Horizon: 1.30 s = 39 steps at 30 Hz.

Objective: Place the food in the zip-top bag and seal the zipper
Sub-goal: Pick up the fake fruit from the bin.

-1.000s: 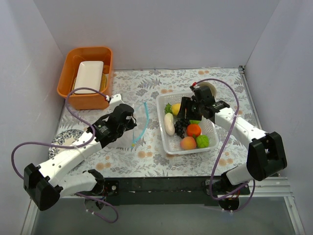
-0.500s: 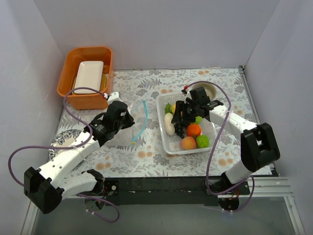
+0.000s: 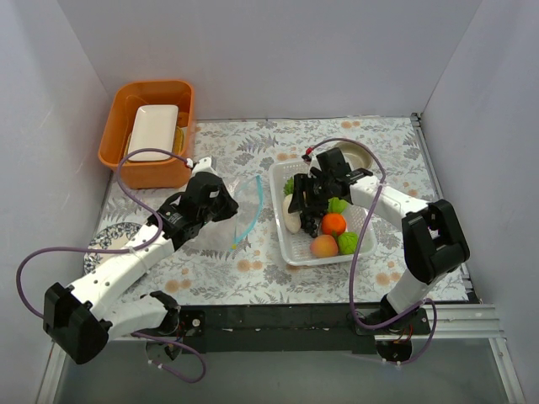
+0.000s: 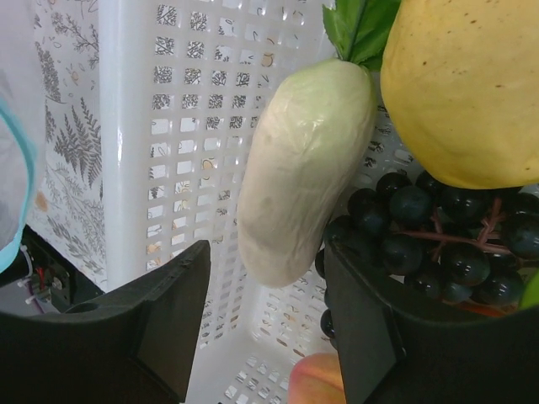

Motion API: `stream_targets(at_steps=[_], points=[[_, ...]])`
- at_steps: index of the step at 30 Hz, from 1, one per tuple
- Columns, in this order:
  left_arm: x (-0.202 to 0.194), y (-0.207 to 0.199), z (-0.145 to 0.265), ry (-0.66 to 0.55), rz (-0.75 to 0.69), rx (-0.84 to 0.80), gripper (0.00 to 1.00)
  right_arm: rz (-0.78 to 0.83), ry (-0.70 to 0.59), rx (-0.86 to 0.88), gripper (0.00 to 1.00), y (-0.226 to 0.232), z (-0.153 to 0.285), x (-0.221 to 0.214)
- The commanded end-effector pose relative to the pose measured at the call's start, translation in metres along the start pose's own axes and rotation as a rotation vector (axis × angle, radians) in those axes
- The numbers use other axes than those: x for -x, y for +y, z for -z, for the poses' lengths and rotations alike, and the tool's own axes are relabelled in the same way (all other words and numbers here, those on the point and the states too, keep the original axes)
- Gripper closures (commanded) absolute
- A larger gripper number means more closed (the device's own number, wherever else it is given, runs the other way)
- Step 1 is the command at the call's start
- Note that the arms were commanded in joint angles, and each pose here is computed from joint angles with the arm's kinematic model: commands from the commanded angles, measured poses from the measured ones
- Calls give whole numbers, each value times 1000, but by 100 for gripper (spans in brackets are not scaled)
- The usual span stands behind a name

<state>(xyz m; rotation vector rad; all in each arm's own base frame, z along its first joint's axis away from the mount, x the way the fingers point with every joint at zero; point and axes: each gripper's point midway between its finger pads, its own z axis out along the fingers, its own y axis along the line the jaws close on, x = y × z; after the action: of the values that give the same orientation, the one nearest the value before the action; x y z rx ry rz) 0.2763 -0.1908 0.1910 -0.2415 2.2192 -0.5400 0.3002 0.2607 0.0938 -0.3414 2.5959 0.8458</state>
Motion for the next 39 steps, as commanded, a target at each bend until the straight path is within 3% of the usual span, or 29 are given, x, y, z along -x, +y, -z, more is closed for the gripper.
stream_targets(at_steps=[1, 8, 14, 18, 26, 39], points=[[4, -8, 2, -2, 1, -39, 100, 58, -74, 16, 34, 13, 8, 23], [4, -10, 2, 0, -6, -46, 100, 20, 6, -32, 38, 0, -4, 10], [2, -10, 1, 10, -7, -45, 100, 21, -120, -208, 37, -20, 29, 29], [1, -11, -1, 18, -14, -50, 100, 9, -137, -264, 37, -31, 40, 28], [1, -15, -3, 27, -25, -63, 100, -126, -51, -350, 33, -53, 34, -3], [-5, -17, -6, 58, -48, -72, 100, -205, 46, -312, 26, -58, 0, -20]])
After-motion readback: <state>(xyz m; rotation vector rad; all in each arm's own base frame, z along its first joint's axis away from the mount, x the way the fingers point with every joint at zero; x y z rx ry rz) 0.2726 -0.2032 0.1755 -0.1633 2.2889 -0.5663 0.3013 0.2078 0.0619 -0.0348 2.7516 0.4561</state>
